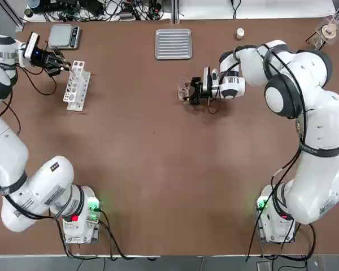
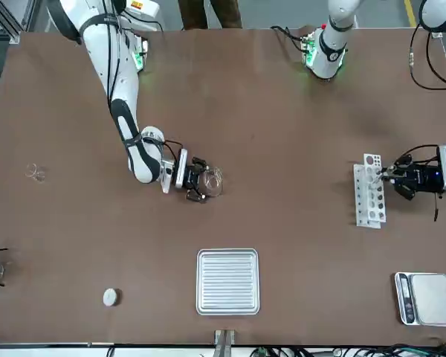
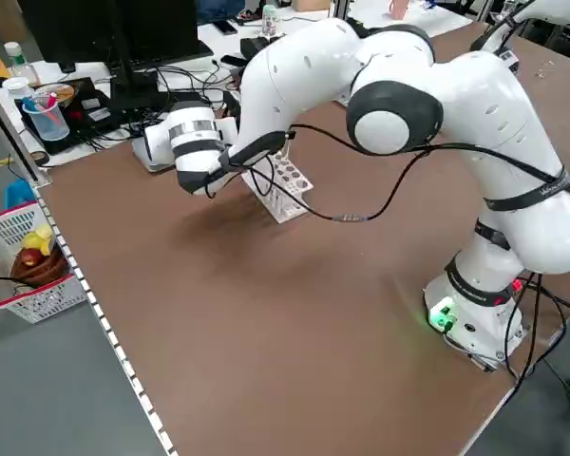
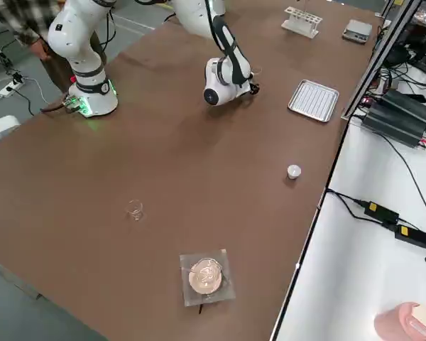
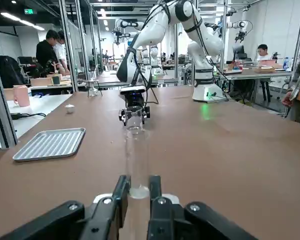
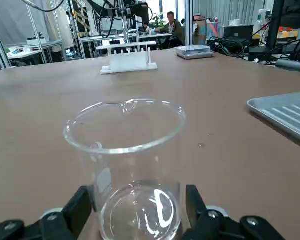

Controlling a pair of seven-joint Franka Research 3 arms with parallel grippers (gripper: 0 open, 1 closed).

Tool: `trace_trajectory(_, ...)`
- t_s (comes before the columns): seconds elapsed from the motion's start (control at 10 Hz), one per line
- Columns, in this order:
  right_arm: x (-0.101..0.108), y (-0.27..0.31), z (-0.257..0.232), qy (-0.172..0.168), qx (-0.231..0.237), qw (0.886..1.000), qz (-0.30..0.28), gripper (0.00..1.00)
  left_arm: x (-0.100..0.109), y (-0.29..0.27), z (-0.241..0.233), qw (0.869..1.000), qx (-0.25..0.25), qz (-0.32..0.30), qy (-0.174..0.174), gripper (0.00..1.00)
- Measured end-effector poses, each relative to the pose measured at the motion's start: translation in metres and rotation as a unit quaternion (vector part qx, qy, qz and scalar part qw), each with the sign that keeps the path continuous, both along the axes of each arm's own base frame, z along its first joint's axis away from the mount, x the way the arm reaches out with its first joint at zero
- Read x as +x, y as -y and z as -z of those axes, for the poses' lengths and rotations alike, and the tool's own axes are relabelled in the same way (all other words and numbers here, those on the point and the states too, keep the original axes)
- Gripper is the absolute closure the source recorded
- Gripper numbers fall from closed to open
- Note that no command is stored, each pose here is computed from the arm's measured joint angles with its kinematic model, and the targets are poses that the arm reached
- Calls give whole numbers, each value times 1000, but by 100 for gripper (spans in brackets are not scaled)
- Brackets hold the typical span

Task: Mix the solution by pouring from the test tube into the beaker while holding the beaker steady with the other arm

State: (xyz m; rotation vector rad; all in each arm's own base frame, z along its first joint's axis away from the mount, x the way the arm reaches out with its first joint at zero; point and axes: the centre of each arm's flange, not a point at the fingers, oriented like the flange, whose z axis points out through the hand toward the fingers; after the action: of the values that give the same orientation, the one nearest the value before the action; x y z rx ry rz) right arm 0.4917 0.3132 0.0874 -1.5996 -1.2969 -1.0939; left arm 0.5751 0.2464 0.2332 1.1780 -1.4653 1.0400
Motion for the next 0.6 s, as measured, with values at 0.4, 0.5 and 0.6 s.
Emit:
trace_trajectory(0.4, -1, -2, 0, 0, -1, 1000, 0, 23, -1, -4, -3, 1000, -5, -5, 3, 79)
trace_trajectory(0.5, -1, -2, 0, 0, -1, 1000, 1, 23, -1, -4, -7, 1000, -5, -5, 4, 79)
trace_trajectory(0.6, 0, -2, 0, 0, 0, 1000, 1, 23, -1, -5, -11, 1000, -4, -3, 7, 79)
